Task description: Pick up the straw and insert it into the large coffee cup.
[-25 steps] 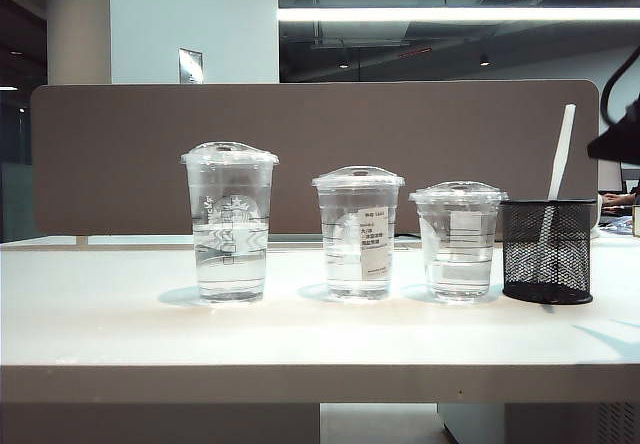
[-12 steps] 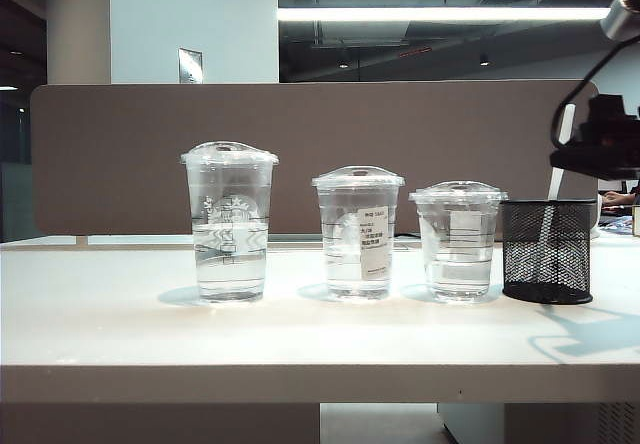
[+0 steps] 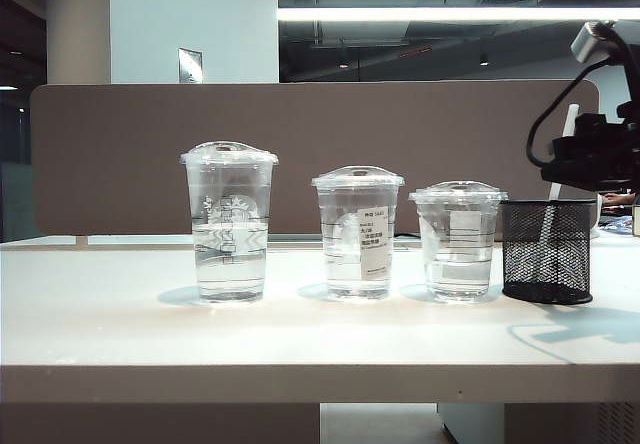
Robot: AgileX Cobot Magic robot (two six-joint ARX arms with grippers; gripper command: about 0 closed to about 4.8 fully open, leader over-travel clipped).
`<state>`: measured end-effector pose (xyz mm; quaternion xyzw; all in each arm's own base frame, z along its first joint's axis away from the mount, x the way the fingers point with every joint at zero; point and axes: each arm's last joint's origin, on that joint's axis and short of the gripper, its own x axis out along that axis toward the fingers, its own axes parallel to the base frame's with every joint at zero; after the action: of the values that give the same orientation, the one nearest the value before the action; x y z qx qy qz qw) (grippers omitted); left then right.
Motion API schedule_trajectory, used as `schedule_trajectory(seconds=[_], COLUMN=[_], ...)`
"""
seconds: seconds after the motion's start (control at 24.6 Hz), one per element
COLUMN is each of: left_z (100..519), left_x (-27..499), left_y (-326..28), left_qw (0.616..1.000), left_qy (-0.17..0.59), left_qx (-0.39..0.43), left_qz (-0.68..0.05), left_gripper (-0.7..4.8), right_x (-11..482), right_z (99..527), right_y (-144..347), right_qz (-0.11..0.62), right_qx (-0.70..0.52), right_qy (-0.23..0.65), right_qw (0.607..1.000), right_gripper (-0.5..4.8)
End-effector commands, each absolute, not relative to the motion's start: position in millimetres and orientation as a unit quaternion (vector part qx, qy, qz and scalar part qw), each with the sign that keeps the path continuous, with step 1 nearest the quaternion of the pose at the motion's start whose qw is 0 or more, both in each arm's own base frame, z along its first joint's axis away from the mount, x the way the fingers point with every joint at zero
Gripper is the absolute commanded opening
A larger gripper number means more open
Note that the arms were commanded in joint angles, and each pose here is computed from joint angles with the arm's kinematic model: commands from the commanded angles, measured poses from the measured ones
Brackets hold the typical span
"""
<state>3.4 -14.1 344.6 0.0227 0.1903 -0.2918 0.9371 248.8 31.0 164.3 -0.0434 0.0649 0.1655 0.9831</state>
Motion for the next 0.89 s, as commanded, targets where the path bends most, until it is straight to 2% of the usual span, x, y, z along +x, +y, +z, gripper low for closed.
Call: schedule_trajectory(seconds=[0.04, 0.12, 0.28, 0.61, 0.69, 0.85, 0.89], left_z=[346.4, 346.4, 346.4, 346.6, 346.6, 346.6, 346.6], left_x=[3.8, 3.8, 3.8, 3.8, 3.8, 3.8, 3.8], left_y=[-14.2, -14.2, -14.2, -14.2, -14.2, -14.2, -14.2], left_qw=[0.938, 0.938, 0.938, 0.938, 0.938, 0.938, 0.938], left_qy=[0.181, 0.181, 0.181, 0.18, 0.18, 0.18, 0.18], left_qx=[0.027, 0.026, 0.026, 0.028, 0.028, 0.028, 0.028], left_qz=[-0.294, -0.294, -0.293, -0.294, -0.294, -0.294, -0.294], left_gripper=[-0.03, -0.03, -0.03, -0.03, -0.03, -0.03, -0.03], right_x=[257.2, 261.1, 268.2, 272.0, 271.8, 270.9, 270.7], right_z=[170.8, 172.9, 180.7, 183.1, 183.0, 180.3, 179.0], right_y=[32.8, 33.1, 33.8, 34.2, 34.4, 35.0, 35.1], right_qz=[0.175, 0.174, 0.173, 0.174, 0.177, 0.19, 0.192], right_qx=[-0.044, -0.044, -0.045, -0.044, -0.044, -0.042, -0.042], right_qy=[0.046, 0.042, 0.03, 0.038, 0.039, 0.051, 0.058], right_qw=[0.983, 0.983, 0.983, 0.983, 0.982, 0.979, 0.979], right_gripper=[1.03, 1.02, 0.46, 0.45, 0.77, 2.32, 2.51])
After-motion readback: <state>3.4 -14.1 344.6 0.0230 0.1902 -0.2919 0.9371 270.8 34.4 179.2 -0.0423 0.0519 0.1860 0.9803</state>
